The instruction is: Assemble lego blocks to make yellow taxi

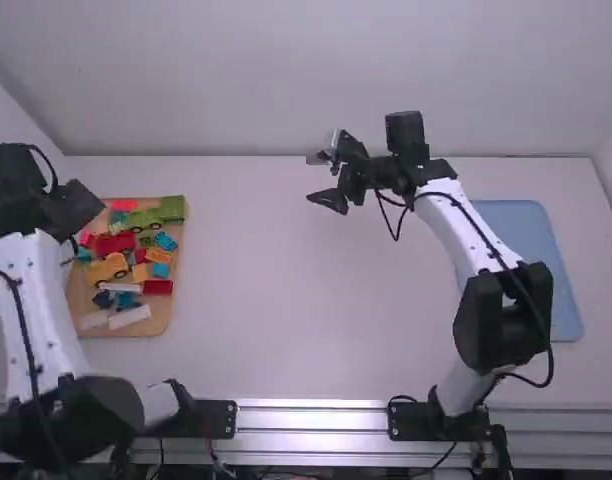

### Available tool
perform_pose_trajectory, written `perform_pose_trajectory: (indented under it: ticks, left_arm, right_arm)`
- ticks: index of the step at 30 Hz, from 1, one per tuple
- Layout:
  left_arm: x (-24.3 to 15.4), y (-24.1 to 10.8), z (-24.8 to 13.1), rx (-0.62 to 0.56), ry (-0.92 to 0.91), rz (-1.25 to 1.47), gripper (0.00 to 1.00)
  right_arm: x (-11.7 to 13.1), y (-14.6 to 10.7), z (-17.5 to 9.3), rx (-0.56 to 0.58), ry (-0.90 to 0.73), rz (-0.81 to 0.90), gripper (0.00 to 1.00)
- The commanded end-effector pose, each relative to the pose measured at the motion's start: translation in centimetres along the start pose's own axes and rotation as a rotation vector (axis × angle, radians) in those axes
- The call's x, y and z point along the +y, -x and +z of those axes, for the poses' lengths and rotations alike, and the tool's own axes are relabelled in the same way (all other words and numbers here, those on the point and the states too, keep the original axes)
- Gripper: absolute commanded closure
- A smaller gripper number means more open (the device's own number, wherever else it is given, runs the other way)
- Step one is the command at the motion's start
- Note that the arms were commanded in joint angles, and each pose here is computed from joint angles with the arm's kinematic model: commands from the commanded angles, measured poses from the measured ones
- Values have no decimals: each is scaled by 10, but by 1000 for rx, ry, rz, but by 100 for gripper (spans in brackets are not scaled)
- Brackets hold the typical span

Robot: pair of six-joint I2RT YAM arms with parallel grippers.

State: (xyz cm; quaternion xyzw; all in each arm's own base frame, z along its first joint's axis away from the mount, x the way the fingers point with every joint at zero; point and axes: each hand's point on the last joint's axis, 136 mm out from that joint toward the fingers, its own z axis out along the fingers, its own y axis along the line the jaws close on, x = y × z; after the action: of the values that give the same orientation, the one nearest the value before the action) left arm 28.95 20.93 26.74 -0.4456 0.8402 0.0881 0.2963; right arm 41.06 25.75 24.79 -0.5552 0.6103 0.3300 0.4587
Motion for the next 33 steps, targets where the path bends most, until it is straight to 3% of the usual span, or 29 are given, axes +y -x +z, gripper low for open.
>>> perform_pose_trajectory:
  ticks: [1,9,19,26,33]
  left_arm:
    - [-2,6,18,81,-33,25,1]
    - [13,13,82,260,42,45,1]
    - [41,-12,177,468,88,164,1]
    - [44,-40,207,592,-23,601,1]
    - [47,-48,214,613,-214,1174,4]
  right_arm:
    - [-2,12,0,-28,14,-24,1]
    - [-1,12,0,-28,15,-25,1]
    - [-8,6,-2,0,-20,16,1]
    - [-8,6,0,7,-24,12,1]
    - [-8,6,0,7,-24,24,1]
